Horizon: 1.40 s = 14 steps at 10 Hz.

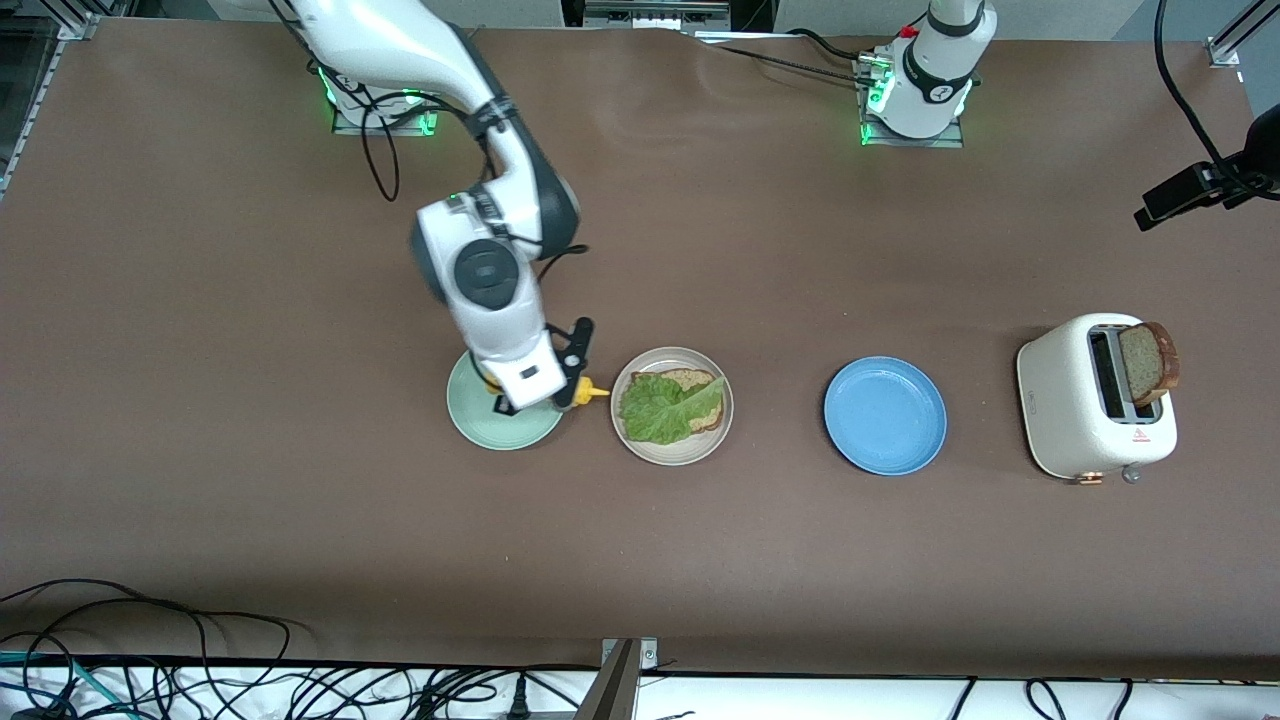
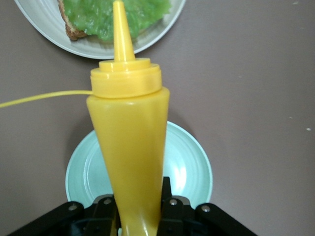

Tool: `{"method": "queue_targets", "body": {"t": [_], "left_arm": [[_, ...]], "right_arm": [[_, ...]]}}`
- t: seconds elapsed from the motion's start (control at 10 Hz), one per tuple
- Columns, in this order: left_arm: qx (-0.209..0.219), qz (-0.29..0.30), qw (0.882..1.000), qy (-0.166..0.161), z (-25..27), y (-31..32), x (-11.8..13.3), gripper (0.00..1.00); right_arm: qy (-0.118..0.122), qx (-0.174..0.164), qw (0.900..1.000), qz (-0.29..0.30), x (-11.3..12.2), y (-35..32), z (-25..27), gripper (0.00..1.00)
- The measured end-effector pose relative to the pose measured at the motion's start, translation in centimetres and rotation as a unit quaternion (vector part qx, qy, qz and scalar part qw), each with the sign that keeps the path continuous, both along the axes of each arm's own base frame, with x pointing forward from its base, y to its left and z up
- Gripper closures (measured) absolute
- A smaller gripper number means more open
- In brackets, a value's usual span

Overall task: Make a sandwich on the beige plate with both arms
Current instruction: 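Lift the yellow bottle with the right gripper over the lettuce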

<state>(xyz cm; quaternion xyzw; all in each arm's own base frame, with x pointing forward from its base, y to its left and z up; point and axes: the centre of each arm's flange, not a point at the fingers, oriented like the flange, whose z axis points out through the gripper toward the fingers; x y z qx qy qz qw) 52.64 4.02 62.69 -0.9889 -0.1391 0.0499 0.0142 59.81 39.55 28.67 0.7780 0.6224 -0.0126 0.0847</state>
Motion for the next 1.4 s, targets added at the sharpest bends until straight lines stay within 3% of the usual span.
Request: {"method": "queue_targets", "body": {"t": [0.4, 0.5, 0.7, 0.9, 1.4], "left_arm": [[0.000, 0.000, 1.000, 0.000, 0.0, -0.1, 0.0, 0.00], [-0.001, -0.001, 1.000, 0.000, 0.0, -0.1, 0.0, 0.00], [-0.002, -0.001, 1.000, 0.000, 0.0, -0.1, 0.0, 0.00], [-0.002, -0.001, 1.000, 0.000, 0.0, -0.1, 0.0, 0.00], [-0.002, -0.001, 1.000, 0.000, 0.0, -0.1, 0.0, 0.00]], "right_arm": [[-0.032, -0.085, 0.996, 0.026, -3.4, 4.0, -4.6, 0.72], [-0.041, -0.110, 0.993, 0.031, -4.1, 4.6, -5.0, 0.77], [-0.046, -0.152, 0.987, 0.035, -5.8, 5.7, -5.3, 0.78], [-0.048, -0.170, 0.984, 0.040, -6.5, 6.1, -5.4, 0.78], [-0.049, -0.173, 0.983, 0.036, -6.4, 5.9, -5.3, 0.78]]}}
